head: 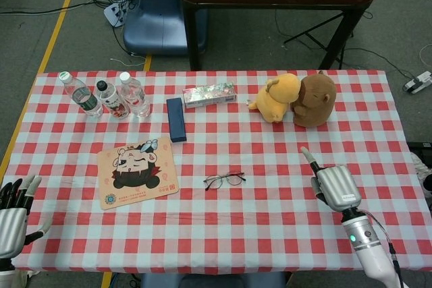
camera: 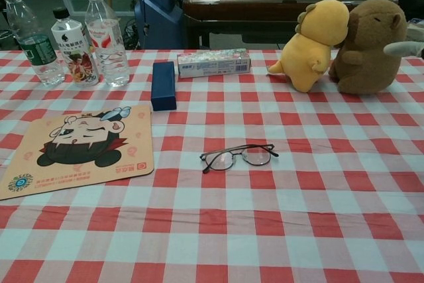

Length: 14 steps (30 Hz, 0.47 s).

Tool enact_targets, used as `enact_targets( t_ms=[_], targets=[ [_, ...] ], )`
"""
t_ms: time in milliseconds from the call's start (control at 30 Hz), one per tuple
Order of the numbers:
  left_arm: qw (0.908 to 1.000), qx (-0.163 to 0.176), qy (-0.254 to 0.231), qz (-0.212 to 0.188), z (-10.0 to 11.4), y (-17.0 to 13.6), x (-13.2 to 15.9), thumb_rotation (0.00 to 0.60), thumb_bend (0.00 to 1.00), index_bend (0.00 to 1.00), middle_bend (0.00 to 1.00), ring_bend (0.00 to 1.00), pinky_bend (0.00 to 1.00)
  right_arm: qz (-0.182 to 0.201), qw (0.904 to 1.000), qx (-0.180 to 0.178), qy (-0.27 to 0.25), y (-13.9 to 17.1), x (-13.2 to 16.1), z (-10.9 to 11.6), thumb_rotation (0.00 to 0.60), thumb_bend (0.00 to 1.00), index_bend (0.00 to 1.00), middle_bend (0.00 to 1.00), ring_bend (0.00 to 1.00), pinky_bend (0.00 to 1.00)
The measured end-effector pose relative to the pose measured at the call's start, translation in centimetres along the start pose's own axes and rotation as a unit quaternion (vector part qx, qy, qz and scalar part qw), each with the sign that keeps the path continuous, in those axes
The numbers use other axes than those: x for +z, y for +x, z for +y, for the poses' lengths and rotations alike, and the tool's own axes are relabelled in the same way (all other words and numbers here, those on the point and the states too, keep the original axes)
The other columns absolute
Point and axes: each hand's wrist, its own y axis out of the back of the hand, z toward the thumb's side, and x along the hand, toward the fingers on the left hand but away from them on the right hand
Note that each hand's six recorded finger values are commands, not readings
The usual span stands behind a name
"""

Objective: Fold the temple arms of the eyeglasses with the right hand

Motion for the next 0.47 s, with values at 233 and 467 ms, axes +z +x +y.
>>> enact_targets(
  t_ms=[233, 467],
  targets=[
    [1.0000, 0.002, -0.001, -0.006, 0.2, 0.1, 0.6, 0.600, 0.25, 0.00, 0.00, 0.00, 0.00, -0.031, 0.9990, -0.030, -0.009, 3.3, -2.8, 0.5, 0.600, 0.39, 0.00, 0.18, 0.16, 0.31],
    [1.0000, 0.004, -0.002, -0.007, 0.4, -0.1, 0.7, 0.600, 0.25, 0.00, 0.00, 0.00, 0.00, -0.054, 0.9975, -0.044, -0.013, 5.6, -4.7, 0.7, 0.600, 0.37, 0.00, 0.14, 0.11, 0.24]
  ],
)
